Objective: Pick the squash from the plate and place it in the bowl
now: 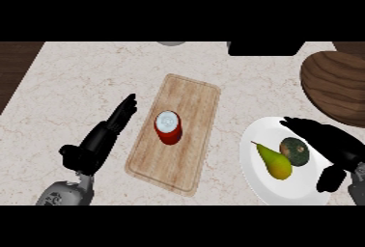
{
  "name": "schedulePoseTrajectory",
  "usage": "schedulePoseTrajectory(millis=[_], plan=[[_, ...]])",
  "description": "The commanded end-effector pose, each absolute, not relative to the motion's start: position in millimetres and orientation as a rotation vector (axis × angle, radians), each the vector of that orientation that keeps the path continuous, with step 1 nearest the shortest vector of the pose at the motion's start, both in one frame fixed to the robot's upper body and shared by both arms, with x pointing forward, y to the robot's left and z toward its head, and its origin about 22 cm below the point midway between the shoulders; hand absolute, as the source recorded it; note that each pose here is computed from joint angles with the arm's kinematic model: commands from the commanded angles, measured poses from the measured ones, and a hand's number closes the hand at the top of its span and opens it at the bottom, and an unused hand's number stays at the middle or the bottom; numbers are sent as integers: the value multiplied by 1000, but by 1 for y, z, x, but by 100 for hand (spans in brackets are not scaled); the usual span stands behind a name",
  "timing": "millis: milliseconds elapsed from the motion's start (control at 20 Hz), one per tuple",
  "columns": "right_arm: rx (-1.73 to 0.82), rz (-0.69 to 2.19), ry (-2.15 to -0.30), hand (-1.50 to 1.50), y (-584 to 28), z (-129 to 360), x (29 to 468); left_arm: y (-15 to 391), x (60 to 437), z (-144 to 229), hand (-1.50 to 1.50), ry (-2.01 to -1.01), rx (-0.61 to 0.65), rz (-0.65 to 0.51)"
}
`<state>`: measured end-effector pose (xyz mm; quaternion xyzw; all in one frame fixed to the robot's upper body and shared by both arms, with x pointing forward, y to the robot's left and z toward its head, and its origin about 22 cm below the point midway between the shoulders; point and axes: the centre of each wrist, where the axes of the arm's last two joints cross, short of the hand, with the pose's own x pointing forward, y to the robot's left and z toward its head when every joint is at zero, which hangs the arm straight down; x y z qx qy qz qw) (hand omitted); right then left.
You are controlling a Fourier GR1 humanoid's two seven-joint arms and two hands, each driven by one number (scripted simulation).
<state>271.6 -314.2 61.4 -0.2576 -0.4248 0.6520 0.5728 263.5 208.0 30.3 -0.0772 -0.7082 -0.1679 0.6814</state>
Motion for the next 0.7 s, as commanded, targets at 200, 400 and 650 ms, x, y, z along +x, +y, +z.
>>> schedulePoseTrajectory(millis=[200, 400, 650], plan=[[-597, 1530, -943, -150, -328, 29, 268, 214, 272, 25, 0, -1586, -167, -372], [-594, 1529, -932, -150, -327, 30, 289, 216, 262, 22, 0, -1580, -167, -371], [-580, 1511, -967, -150, -323, 10, 302, 207, 258, 29, 0, -1593, -174, -384]])
